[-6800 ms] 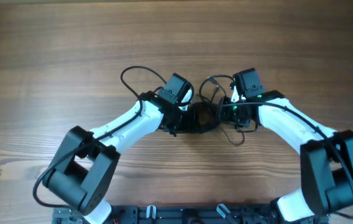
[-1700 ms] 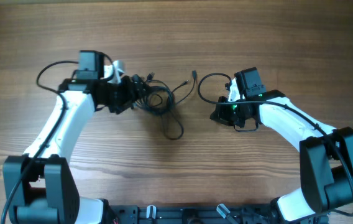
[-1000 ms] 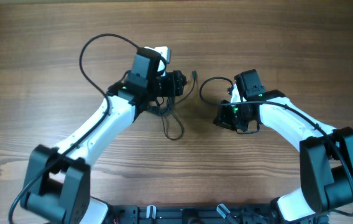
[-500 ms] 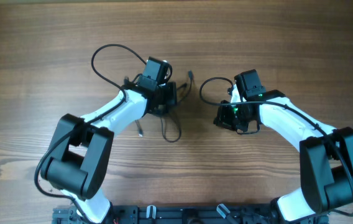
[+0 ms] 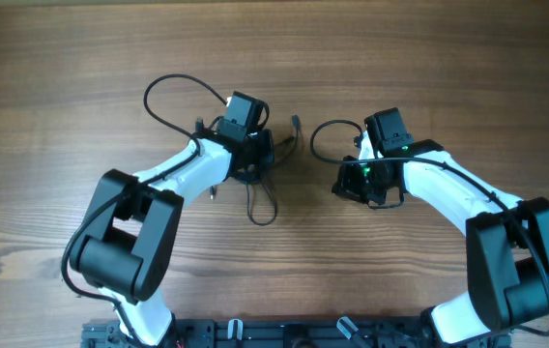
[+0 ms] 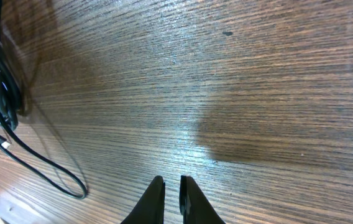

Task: Untangle cables

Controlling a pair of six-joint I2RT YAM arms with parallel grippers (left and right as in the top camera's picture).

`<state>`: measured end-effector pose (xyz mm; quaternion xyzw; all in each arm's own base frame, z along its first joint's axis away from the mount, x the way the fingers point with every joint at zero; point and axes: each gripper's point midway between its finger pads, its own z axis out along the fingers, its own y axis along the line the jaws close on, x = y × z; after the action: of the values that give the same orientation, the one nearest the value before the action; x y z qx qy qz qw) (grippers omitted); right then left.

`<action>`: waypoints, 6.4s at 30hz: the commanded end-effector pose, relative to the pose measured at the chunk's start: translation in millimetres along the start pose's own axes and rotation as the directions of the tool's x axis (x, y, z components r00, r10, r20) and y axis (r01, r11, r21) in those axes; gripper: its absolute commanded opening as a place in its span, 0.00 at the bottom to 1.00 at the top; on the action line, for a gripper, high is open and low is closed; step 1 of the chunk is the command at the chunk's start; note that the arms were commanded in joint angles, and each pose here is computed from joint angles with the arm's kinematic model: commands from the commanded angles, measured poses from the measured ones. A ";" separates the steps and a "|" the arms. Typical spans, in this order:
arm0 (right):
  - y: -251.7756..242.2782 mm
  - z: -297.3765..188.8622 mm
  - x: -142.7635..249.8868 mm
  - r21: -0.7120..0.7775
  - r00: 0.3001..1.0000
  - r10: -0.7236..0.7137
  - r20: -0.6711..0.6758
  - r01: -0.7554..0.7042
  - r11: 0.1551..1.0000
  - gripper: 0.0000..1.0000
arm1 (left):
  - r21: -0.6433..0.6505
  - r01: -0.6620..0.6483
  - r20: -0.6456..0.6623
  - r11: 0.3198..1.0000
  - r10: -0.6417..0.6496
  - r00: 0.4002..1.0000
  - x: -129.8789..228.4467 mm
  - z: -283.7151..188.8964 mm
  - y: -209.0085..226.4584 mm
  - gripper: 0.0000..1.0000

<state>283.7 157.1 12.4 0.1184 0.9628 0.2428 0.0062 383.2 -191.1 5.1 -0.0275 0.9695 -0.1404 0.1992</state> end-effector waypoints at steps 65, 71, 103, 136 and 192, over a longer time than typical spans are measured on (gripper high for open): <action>186.5 -104.3 -31.3 -0.777 0.923 -0.285 0.258 0.374 0.507 0.40 | 0.911 0.251 -0.283 0.328 0.053 0.958 -45.5 -266.9 -121.0 0.04; 186.5 -104.3 -31.4 -0.777 0.923 -0.285 0.257 0.373 0.507 0.38 | 0.925 0.221 -0.262 0.308 0.098 0.960 -38.3 -273.3 -142.1 0.04; -9.0 -64.3 -90.0 -0.242 0.959 0.087 0.269 -0.020 0.970 0.04 | 0.192 0.147 -0.069 0.970 -0.136 0.988 -17.1 -133.1 56.6 0.04; 117.7 -60.9 10.8 -0.227 0.992 -0.045 0.120 0.072 0.971 0.70 | 0.786 0.098 -0.088 0.611 -0.047 0.995 -43.5 -199.2 -53.0 0.04; -8.8 -52.7 -55.8 0.300 0.933 -0.022 0.360 -0.094 0.949 0.04 | 0.087 0.174 -0.128 0.981 -0.162 0.978 2.1 -131.4 71.3 0.09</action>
<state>327.8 124.4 56.3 0.1720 0.9692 0.0700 0.1617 323.3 -100.9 94.8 -0.0956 0.9617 -0.2359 0.1018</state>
